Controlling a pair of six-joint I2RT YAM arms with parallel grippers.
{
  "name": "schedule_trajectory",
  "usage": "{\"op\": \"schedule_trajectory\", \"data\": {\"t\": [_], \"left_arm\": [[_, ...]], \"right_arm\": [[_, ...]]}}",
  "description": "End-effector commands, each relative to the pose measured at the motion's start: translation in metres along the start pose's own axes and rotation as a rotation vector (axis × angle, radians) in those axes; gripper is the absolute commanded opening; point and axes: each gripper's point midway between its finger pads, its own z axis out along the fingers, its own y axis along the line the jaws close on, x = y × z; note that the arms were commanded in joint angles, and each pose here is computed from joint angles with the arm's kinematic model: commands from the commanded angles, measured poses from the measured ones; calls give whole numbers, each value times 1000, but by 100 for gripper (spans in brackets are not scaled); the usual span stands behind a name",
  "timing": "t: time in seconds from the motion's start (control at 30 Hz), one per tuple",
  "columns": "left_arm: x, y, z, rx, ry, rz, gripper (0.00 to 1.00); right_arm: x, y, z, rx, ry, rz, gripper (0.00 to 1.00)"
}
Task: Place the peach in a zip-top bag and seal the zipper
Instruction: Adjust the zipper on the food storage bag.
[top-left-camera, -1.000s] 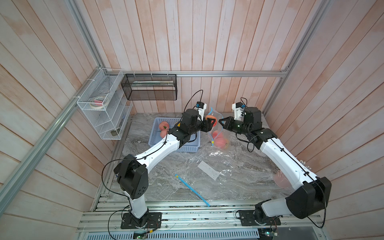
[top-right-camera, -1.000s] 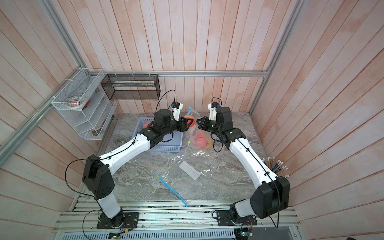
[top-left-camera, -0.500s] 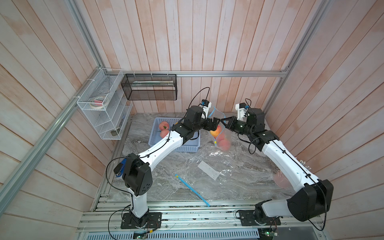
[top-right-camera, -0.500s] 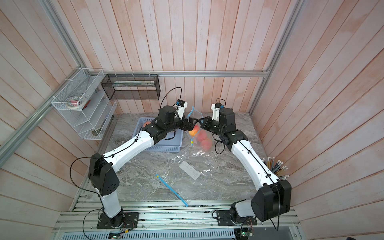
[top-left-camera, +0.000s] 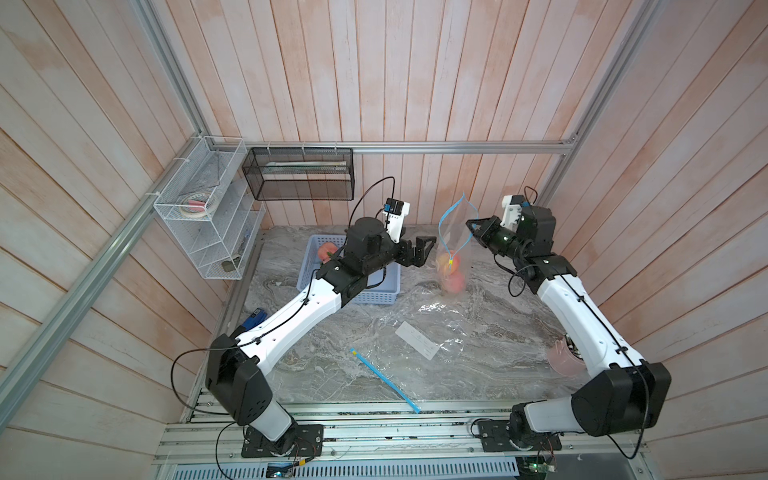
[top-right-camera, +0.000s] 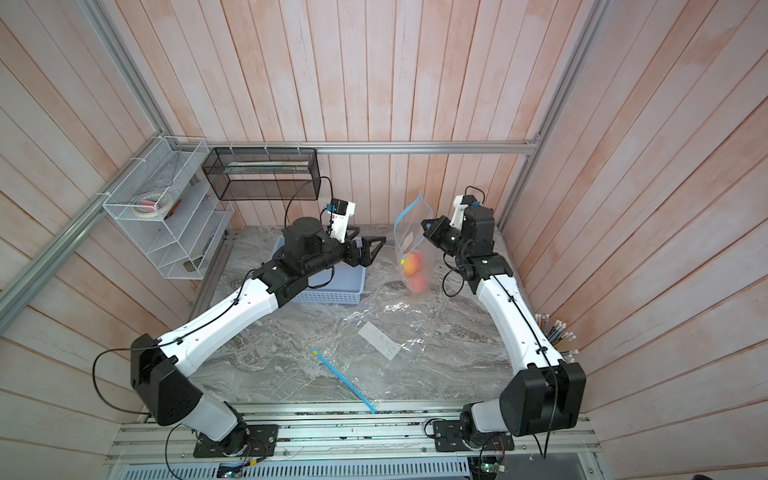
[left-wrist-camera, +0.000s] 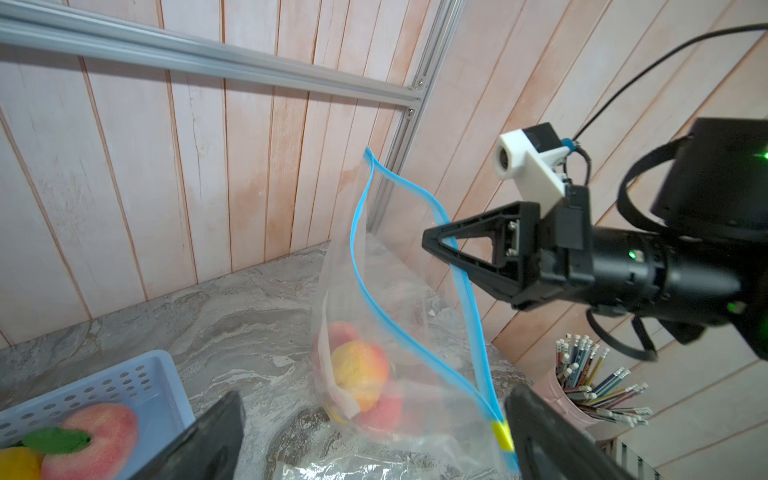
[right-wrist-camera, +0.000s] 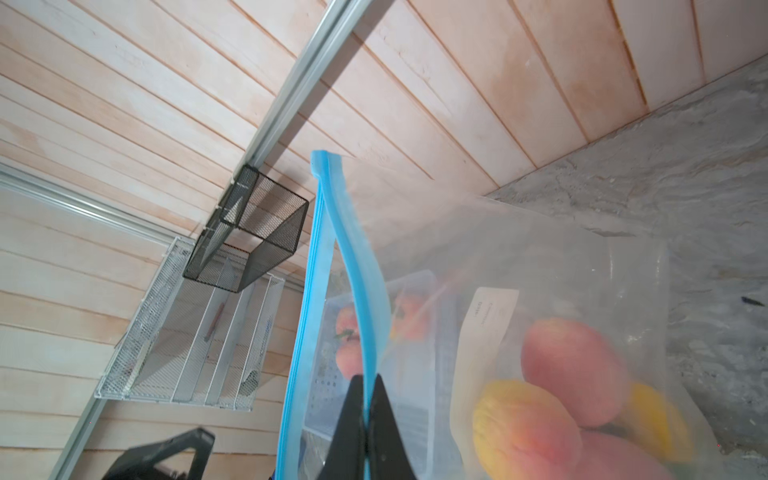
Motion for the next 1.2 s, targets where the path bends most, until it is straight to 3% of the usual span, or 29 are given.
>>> {"op": "schedule_trajectory", "data": {"t": [0.0, 0.2, 0.53, 0.73, 0.83, 1.03, 1.17], "left_arm": [[4, -5, -12, 46, -65, 53, 100], [22, -8, -14, 72, -56, 102, 100], [26, -52, -19, 206, -249, 293, 100], [11, -40, -7, 84, -341, 235, 99], [5, -33, -6, 48, -378, 228, 87], [15, -14, 3, -32, -378, 159, 51], [18, -13, 7, -29, -396, 130, 38]], "right_arm": [[-31, 23, -6, -44, -111, 66, 0], [-56, 46, -21, -117, -235, 233, 0], [-42, 60, -42, -105, -405, 422, 0], [-16, 63, -31, -111, -368, 462, 0], [-5, 59, -23, -110, -329, 481, 0], [10, 52, -15, -112, -275, 530, 0], [15, 51, -13, -113, -259, 534, 0]]}}
